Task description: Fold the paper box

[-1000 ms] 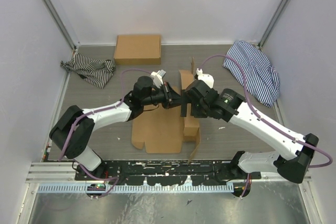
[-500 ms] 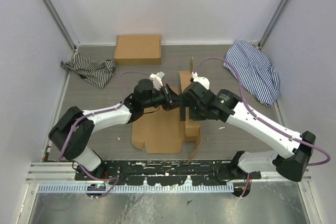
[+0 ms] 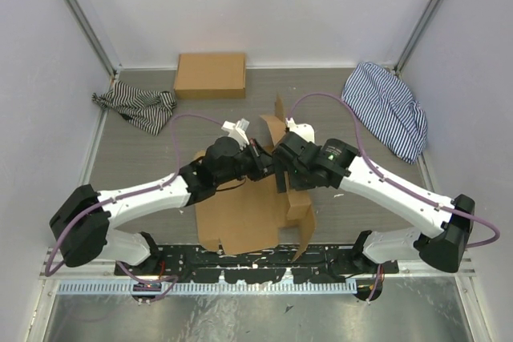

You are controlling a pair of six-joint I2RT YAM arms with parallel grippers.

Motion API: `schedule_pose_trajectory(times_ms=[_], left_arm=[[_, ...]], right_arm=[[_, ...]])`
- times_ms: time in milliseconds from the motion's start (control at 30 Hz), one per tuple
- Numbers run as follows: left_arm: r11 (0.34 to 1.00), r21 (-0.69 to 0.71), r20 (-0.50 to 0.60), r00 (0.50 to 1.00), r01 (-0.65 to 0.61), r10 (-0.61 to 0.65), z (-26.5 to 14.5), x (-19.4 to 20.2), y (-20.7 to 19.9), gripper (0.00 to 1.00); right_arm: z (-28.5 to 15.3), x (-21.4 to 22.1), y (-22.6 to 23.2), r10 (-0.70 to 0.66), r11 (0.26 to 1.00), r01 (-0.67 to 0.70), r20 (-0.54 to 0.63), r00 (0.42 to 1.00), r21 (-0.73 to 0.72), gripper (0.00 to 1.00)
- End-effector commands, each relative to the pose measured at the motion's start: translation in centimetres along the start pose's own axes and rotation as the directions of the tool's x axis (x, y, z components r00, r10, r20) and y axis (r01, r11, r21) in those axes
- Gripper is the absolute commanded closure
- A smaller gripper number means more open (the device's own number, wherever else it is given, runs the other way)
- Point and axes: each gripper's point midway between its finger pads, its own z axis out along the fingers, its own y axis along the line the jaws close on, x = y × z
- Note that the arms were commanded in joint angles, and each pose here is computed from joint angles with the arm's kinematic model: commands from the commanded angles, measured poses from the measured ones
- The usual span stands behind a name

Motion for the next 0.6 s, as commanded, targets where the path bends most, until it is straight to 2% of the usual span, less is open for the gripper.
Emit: schedule_pose_trajectory(times_ms=[0, 200, 567], left_arm=[[0.995, -0.089, 0.057, 0.997, -0.046, 0.051, -1.1, 0.4, 3.1, 0.92], [0.998, -0.061, 0.055, 0.998, -0.024, 0.027, -1.1, 1.4, 4.5, 0.91], [0.999, -0.044, 0.049, 0.999, -0.015, 0.017, -1.1, 2.1, 5.3, 0.89]], right_arm=[[-1.0, -1.1, 0.3, -0.007, 0.999, 0.011, 0.067, 0.998, -0.052, 0.16], [-1.0, -0.6, 1.7, -0.027, 0.989, 0.035, 0.056, 0.998, -0.141, 0.18], [-0.6, -0.2, 1.3, -0.044, 0.992, 0.050, 0.049, 0.998, -0.113, 0.24]])
